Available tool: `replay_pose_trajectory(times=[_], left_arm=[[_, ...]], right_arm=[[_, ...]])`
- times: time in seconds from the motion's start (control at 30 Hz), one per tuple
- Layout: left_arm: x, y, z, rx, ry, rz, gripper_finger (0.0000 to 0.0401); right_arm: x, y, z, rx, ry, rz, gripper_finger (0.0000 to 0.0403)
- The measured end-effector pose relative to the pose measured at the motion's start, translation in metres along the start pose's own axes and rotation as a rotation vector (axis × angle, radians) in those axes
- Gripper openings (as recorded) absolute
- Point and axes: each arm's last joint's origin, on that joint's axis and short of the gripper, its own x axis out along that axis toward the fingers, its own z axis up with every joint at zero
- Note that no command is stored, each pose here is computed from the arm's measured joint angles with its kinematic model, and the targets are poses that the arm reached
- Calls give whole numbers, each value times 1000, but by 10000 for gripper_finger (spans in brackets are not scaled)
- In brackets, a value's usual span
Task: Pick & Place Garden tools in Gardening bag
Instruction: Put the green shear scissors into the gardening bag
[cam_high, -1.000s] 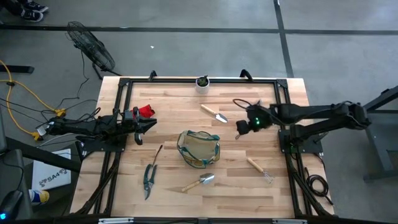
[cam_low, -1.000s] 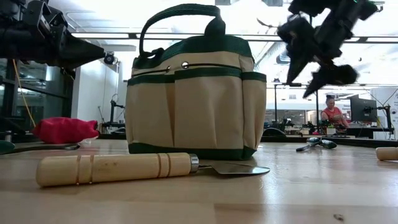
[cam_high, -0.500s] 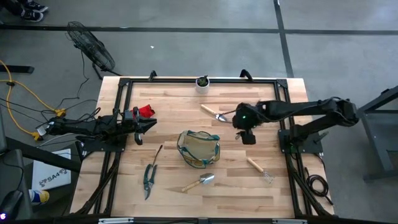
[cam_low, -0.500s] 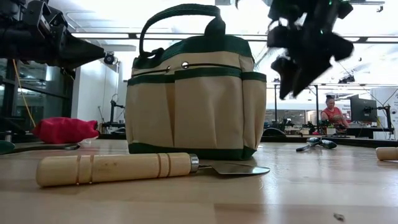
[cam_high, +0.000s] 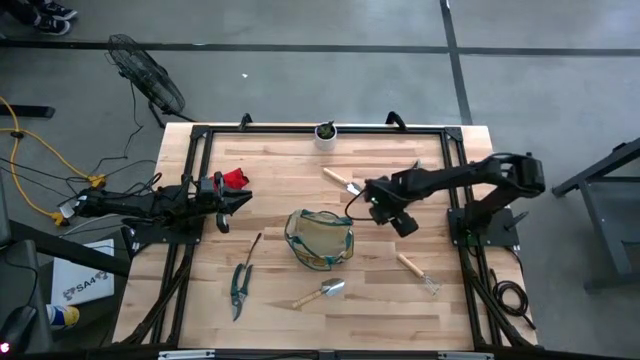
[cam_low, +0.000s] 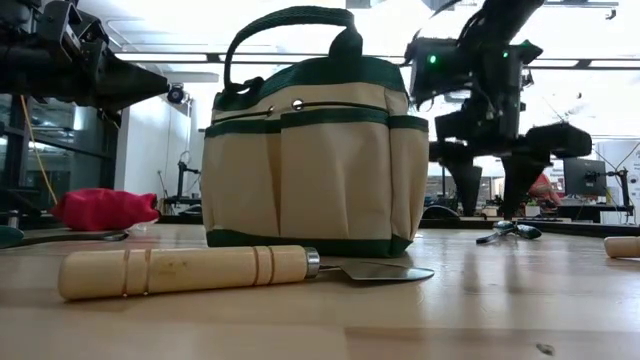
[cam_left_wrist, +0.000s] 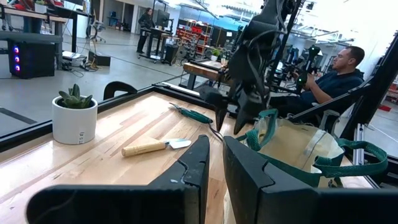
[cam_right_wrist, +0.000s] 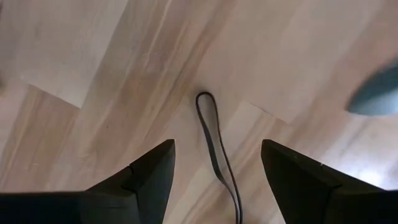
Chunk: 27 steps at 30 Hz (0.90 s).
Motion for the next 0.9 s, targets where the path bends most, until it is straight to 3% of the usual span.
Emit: replay_pose_trajectory(times=[0.23,0.63,0.9], left_arm=[[0,0,0,0,0,0,45],[0,0,0,0,0,0,45],[0,0,0,0,0,0,45]], right_arm=[[17,-4,5,-25,15,12,231],[21,-4,6,-51,0,0,231],[28,2,-2,44,26,20,231]])
